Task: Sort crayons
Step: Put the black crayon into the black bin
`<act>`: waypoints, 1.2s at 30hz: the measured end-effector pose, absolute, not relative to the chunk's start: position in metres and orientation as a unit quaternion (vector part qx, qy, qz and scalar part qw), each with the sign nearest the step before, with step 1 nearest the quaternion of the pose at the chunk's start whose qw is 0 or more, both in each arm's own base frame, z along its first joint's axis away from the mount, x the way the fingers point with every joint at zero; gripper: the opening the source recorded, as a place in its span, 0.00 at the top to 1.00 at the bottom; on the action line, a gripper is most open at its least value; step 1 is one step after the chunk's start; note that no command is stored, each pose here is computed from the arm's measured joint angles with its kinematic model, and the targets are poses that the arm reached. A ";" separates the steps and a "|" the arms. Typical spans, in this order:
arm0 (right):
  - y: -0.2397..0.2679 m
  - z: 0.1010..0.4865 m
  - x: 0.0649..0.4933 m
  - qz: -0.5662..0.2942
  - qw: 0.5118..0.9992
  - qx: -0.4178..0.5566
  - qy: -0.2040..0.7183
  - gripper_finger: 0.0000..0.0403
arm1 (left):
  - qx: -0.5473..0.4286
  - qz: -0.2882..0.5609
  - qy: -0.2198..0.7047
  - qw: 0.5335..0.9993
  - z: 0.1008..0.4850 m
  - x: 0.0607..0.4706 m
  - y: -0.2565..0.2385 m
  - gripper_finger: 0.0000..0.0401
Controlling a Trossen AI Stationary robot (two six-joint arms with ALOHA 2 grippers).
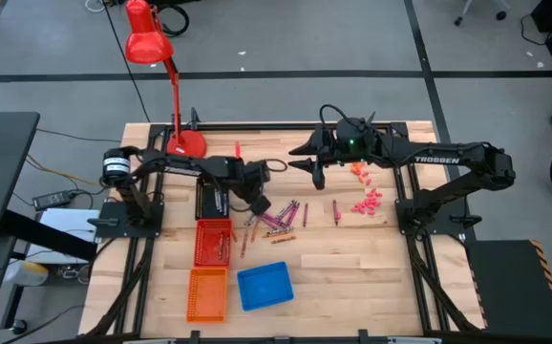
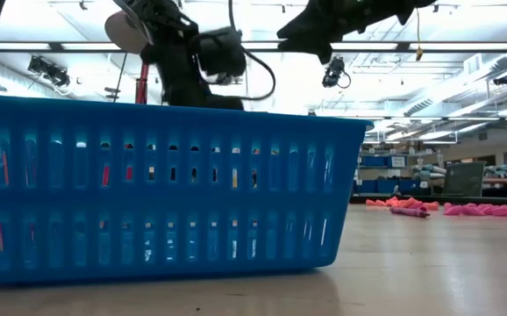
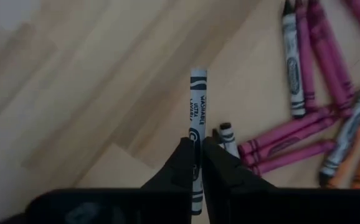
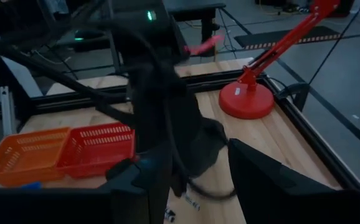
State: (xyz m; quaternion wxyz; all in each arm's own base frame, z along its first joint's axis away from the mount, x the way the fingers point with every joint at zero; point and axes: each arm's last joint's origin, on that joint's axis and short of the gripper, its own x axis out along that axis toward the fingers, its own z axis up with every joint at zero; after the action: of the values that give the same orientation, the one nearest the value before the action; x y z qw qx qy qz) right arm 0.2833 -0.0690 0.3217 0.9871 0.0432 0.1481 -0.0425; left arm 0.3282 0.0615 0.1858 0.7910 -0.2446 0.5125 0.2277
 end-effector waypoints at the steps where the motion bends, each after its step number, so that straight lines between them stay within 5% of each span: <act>1: -0.070 0.322 0.283 -0.044 0.987 0.043 0.148 0.60 | -0.251 0.232 0.508 0.790 0.189 0.328 0.062 0.96; 20: -0.079 0.322 0.281 -0.058 0.987 0.049 0.144 0.60 | -0.325 0.330 0.542 0.701 0.257 0.260 0.049 0.92; 36: -0.079 0.324 0.281 -0.067 0.987 0.044 0.137 0.60 | -0.338 0.381 0.600 0.617 0.206 0.234 0.049 0.91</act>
State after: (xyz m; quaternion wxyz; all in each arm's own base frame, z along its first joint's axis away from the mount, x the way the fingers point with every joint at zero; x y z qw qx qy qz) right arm 0.2814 -0.0788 0.3236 0.9873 0.0442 0.1371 -0.0665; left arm 0.2337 0.0491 0.2057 0.6166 -0.3377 0.6003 0.3813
